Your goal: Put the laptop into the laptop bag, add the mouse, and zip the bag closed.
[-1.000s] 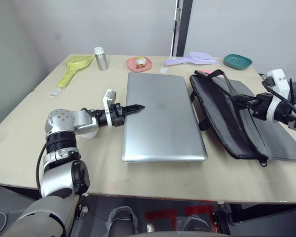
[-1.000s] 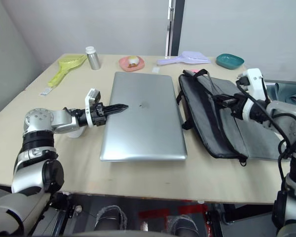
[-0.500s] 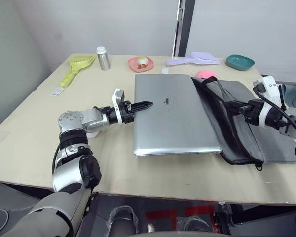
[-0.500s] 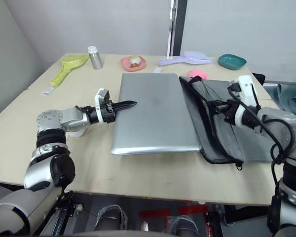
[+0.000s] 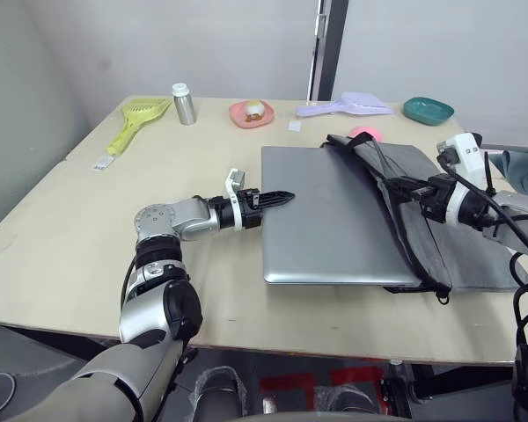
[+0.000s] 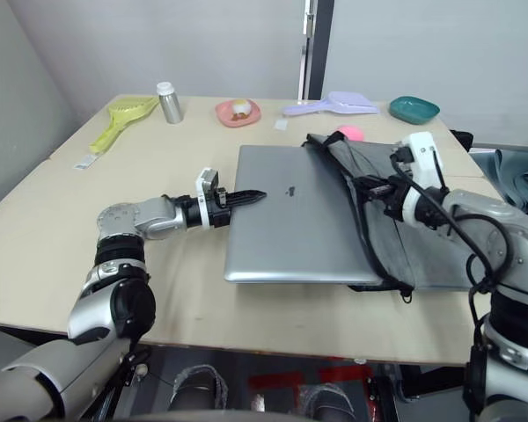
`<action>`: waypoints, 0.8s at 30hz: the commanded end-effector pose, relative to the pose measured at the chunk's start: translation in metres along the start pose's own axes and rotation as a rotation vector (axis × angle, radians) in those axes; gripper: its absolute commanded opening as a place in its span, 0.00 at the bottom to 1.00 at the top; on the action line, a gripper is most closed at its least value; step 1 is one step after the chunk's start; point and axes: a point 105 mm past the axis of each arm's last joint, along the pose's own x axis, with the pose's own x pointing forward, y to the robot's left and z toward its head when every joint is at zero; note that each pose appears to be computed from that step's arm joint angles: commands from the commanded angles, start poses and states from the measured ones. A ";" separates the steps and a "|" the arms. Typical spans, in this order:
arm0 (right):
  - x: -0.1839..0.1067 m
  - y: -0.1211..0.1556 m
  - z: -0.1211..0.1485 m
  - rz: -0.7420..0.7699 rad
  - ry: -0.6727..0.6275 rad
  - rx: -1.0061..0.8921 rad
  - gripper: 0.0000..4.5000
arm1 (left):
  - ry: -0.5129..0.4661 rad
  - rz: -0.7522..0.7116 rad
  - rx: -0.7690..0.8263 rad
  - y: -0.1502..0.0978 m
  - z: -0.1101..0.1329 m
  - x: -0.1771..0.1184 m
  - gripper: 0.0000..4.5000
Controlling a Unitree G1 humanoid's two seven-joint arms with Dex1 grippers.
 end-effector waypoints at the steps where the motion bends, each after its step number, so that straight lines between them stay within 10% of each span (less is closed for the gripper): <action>1: -0.002 0.020 0.008 0.049 -0.060 -0.027 0.01 | -0.059 -0.094 0.048 -0.022 0.010 0.001 0.07; 24: 0.036 0.084 -0.011 0.204 -0.128 0.140 0.01 | 0.006 -0.076 0.066 -0.014 -0.023 0.038 0.07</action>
